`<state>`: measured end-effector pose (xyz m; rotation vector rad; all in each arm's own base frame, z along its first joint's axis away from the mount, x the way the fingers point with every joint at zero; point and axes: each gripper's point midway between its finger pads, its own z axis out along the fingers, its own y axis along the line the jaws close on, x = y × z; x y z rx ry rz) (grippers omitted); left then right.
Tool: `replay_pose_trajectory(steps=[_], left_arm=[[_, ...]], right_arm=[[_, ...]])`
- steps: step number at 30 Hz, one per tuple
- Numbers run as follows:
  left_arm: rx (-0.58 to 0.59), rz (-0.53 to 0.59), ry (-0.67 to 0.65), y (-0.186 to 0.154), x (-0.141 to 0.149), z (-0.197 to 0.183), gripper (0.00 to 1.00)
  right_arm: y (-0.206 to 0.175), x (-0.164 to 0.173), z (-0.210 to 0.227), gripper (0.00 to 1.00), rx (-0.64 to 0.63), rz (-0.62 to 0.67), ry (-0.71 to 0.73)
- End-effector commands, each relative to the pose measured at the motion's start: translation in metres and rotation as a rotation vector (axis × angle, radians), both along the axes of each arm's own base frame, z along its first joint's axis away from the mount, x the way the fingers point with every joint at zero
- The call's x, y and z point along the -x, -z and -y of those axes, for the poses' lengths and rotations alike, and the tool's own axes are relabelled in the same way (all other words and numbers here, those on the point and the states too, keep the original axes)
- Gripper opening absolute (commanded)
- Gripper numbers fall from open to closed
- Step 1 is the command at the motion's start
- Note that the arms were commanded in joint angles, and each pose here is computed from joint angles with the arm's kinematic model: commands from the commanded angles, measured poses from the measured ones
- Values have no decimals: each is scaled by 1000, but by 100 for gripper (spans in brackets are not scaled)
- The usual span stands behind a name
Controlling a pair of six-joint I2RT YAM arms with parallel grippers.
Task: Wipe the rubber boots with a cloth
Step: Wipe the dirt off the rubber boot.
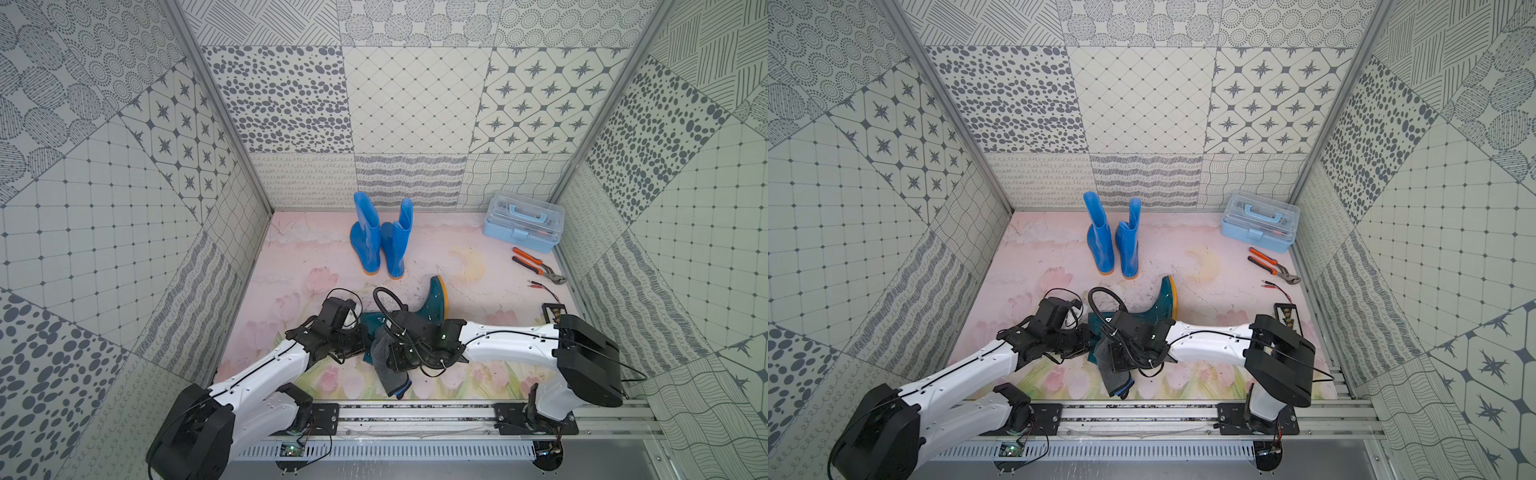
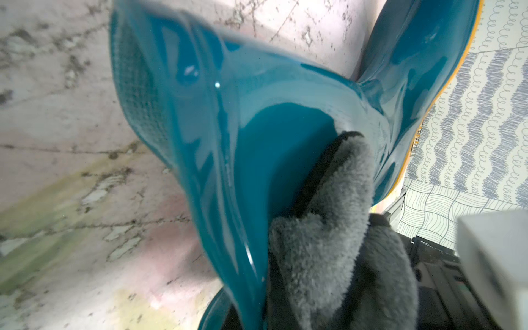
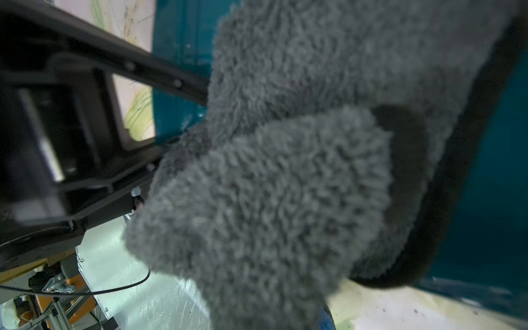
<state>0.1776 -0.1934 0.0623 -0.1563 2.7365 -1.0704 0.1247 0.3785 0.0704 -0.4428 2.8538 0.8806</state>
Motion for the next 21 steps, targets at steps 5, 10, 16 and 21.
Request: replay_pose_trajectory(steps=[5,10,16,21], left_arm=[[29,38,24,-11,3,2,0],[40,32,26,-10,5,3,0],[45,26,31,-10,3,6,0],[32,28,33,-14,3,4,0]], right_arm=[[1,-35,95,0,113,13,234],[-15,-47,165,0,166,69,361],[-51,-75,122,0,74,126,287],[-66,-100,77,0,71,164,183]])
